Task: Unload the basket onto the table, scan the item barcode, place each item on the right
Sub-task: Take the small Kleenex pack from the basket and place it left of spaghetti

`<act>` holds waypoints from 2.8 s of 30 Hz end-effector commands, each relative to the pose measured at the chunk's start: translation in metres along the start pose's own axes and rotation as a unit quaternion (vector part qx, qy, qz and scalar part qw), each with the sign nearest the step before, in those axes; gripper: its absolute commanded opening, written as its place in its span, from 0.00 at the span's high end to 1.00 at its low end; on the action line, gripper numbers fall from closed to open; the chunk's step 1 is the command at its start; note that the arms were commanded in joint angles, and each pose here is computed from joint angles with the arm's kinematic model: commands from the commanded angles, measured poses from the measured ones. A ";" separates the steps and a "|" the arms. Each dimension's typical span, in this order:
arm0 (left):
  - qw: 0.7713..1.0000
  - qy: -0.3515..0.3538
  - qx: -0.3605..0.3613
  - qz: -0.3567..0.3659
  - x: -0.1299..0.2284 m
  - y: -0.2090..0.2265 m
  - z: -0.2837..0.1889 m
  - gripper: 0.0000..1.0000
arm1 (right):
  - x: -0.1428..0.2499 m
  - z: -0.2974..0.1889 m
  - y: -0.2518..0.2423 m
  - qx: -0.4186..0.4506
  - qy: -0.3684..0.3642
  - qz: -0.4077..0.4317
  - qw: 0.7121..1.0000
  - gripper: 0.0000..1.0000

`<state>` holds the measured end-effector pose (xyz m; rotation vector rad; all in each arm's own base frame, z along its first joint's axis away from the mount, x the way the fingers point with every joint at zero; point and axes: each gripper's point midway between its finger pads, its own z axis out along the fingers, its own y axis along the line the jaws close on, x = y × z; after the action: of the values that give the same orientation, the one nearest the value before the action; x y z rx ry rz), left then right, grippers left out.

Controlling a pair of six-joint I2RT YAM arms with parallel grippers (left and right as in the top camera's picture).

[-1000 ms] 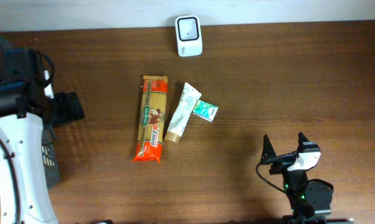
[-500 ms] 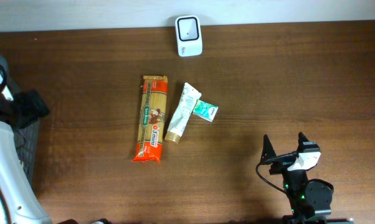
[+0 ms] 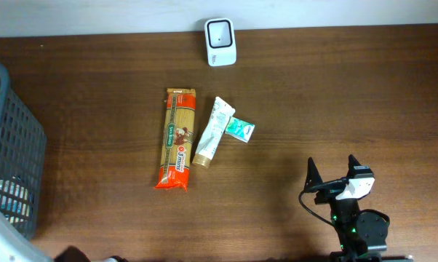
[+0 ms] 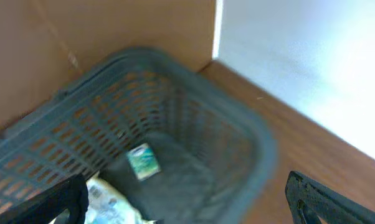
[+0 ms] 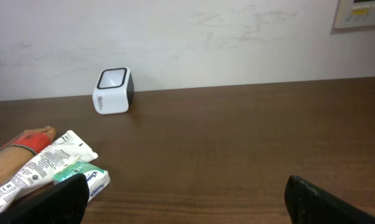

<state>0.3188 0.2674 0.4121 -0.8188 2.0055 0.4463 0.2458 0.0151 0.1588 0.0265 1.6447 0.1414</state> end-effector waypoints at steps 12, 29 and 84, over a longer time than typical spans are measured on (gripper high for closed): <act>0.955 0.281 -0.083 -0.049 0.170 0.078 0.224 0.01 | 0.003 0.000 0.002 -0.005 0.003 0.002 1.000 0.01; 0.940 0.321 -0.108 -0.038 0.256 0.090 0.319 0.28 | 0.003 0.000 0.002 -0.006 0.003 0.002 1.000 0.01; 0.789 0.473 0.255 0.297 0.427 -0.261 0.039 0.01 | 0.003 0.000 0.002 -0.005 0.003 0.002 1.000 0.01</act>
<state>0.3551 -0.0552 0.0216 0.0020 3.1444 -0.2789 0.2458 0.0151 0.1588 0.0271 1.6447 0.1420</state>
